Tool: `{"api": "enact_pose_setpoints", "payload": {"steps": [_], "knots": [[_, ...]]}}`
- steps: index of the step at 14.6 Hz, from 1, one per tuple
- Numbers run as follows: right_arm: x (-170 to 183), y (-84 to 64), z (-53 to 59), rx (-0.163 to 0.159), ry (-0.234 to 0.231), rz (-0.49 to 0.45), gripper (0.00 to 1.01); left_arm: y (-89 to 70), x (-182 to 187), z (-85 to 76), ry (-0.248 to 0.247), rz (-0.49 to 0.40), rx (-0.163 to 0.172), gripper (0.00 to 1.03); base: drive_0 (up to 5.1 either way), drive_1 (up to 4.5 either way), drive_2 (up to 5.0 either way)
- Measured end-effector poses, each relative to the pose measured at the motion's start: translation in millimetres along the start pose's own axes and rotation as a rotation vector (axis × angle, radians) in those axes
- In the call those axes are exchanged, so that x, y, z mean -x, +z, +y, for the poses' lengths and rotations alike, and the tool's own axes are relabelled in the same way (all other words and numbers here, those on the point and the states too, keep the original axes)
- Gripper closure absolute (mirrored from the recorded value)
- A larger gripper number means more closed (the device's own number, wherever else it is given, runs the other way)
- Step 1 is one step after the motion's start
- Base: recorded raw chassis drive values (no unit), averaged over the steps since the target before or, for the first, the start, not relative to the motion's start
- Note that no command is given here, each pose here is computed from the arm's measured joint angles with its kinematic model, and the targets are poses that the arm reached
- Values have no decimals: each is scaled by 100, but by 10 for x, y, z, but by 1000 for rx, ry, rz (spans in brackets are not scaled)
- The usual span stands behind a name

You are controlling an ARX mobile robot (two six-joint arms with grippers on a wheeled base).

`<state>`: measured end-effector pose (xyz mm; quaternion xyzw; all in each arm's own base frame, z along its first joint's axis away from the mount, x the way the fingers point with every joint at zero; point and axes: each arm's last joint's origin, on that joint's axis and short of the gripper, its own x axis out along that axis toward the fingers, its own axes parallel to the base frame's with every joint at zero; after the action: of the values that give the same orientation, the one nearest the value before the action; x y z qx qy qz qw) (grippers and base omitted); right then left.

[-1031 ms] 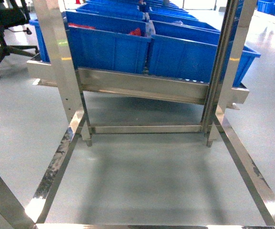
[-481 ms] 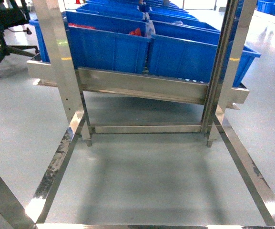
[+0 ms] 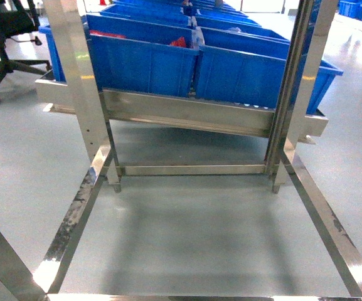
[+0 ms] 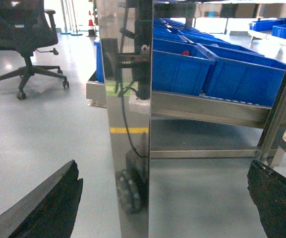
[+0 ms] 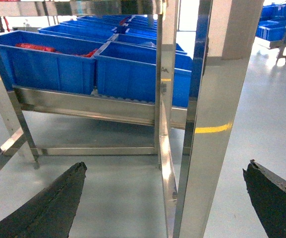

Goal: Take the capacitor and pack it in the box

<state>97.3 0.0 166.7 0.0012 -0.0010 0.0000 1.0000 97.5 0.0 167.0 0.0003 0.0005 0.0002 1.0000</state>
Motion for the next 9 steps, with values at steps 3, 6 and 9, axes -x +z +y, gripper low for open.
{"api": "enact_pose_setpoints", "payload": {"steps": [3, 6, 9], "knots": [[0, 0, 0, 0, 0, 0, 3, 0, 0, 0, 0, 0, 0, 5, 0, 0, 0], [0, -1, 0, 0, 0, 2, 3, -2, 0, 0, 0, 2, 0, 5, 0, 0, 0], [0, -1, 0, 0, -1, 1, 3, -2, 0, 0, 1, 2, 0, 5, 0, 0, 0]]}}
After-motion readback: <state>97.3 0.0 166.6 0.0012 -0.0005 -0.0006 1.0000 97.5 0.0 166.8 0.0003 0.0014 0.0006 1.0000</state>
